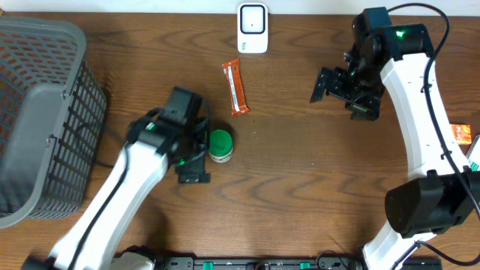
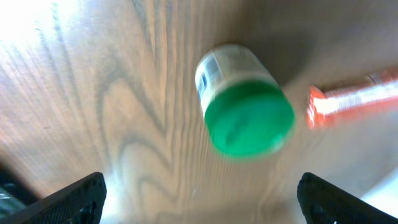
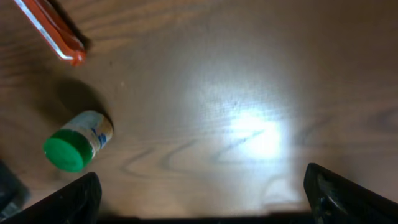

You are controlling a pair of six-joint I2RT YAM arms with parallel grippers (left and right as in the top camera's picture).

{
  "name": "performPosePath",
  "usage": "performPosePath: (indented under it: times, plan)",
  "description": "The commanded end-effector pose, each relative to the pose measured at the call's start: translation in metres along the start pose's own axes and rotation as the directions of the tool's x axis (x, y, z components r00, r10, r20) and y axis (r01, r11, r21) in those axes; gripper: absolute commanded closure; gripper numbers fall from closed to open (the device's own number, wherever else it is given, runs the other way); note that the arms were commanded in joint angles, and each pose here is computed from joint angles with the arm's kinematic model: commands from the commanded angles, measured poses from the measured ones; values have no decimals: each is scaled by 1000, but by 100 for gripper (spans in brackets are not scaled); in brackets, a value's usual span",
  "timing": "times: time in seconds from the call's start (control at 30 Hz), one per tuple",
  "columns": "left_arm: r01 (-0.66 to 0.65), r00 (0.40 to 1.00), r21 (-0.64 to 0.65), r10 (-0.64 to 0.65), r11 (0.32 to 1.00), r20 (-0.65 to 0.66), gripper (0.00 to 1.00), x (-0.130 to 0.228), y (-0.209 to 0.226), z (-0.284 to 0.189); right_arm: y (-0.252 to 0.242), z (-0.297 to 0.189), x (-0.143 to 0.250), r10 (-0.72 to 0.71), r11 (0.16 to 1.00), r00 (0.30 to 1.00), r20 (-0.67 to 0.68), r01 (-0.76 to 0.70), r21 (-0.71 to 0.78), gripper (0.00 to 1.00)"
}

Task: Scan the item barcode
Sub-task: 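Reach the right gripper down and grasp the jar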

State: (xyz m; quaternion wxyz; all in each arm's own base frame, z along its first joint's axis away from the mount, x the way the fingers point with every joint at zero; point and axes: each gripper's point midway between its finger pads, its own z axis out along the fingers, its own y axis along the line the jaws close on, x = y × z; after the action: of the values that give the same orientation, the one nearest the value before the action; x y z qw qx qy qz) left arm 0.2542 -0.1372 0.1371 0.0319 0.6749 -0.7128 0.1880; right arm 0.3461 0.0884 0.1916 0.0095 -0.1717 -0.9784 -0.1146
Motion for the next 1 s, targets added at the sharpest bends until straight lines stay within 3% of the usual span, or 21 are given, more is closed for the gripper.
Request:
performPosePath:
  times: [0.0, 0.03, 0.2, 0.3, 0.37, 0.47, 0.63, 0.83, 0.97]
  plan:
    - [-259, 965, 138, 249, 956, 88, 2, -9, -8, -39, 26, 3, 22, 44, 997, 996, -73, -48, -55, 1]
    - [-339, 938, 174, 318, 925, 139, 2, -14, -12, -51, 38, 4, 31, 60, 994, 993, -105, -69, -84, 6]
    - [-649, 736, 247, 513, 719, 442, 2, -46, -19, -119, 92, 13, 79, 105, 984, 973, -205, -132, -121, 5]
    - [-777, 589, 213, 565, 593, 577, 2, -59, -14, -154, 124, 28, 93, 176, 978, 975, -132, -189, -92, 5]
    - [-810, 537, 199, 561, 552, 630, 2, -65, -7, -171, 146, 38, 97, 192, 976, 980, -56, -196, -94, 5]
    - [-823, 501, 171, 551, 541, 668, 2, -76, 7, -184, 168, 49, 109, 224, 968, 974, -25, -225, -110, 5]
    - [-810, 493, 133, 541, 571, 681, 2, -89, 21, -187, 186, 78, 125, 295, 952, 954, -47, -298, -75, 5]
    - [-829, 439, 53, 590, 557, 678, 2, -96, 28, -184, 185, 127, 128, 344, 939, 936, -67, -343, 29, 9]
    - [-819, 436, 27, 591, 573, 678, 2, -100, 32, -183, 185, 138, 125, 375, 927, 925, -64, -373, 42, 8]
